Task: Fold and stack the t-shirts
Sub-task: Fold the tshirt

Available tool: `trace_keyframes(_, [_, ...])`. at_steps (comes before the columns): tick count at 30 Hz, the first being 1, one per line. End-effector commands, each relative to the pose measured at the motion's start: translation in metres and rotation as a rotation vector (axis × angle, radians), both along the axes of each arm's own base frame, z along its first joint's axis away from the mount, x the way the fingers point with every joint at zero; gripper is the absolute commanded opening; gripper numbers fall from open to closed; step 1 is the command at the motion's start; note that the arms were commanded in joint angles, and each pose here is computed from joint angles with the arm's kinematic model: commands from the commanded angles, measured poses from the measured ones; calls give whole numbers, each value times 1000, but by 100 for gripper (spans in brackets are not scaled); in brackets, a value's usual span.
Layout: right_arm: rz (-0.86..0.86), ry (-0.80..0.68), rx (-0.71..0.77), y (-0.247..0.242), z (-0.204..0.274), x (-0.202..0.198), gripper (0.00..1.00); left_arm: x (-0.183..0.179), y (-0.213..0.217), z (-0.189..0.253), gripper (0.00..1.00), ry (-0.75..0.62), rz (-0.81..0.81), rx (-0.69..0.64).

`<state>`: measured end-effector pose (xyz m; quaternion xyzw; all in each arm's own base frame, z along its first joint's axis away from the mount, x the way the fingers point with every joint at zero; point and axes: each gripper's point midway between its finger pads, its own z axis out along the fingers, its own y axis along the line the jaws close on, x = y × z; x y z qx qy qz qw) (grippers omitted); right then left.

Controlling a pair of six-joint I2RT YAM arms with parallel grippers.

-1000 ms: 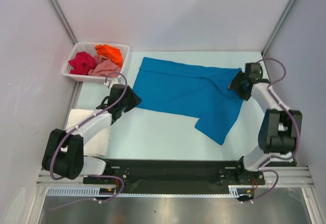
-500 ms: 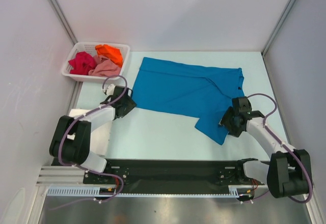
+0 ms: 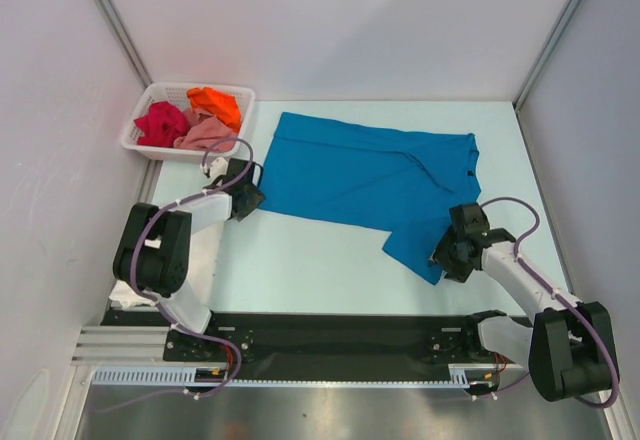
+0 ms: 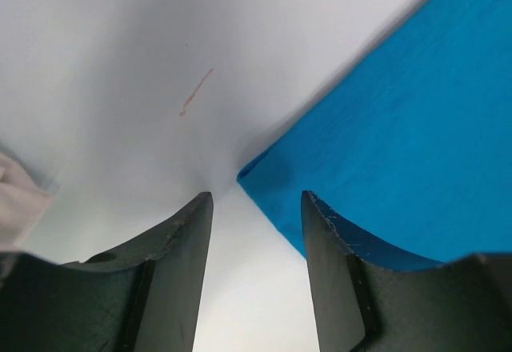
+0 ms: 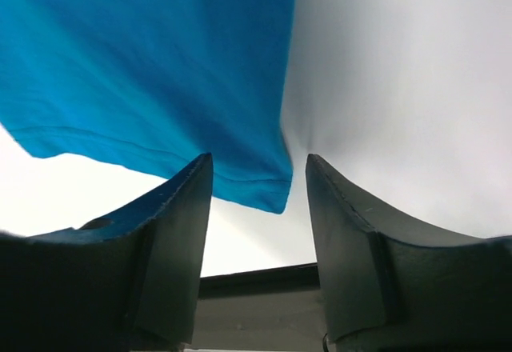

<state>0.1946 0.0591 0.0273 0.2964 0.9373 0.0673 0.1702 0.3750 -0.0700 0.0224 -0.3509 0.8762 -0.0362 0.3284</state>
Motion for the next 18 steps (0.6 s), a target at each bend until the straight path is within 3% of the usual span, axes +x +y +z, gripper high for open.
trace_keyframes(1, [-16,15,0,1,-7,-3,54,13,6,0,53,-12,13,9])
trace_keyframes(5, [-19,38,21,8,-19,-6,50,14,7,-6,44,0,9,5])
trace_keyframes(7, [-30,41,4,5,-20,-6,48,14,7,-7,35,2,0,7])
trace_keyframes(11, [-101,-15,-39,-7,-9,-4,29,19,3,-5,21,-6,-33,-5])
trace_keyframes(15, [-164,-68,-49,-14,-2,-7,5,18,-2,-6,0,-8,-65,-16])
trace_keyframes(18, [-206,-79,-93,-26,3,-15,0,13,-2,-5,0,-9,-71,-21])
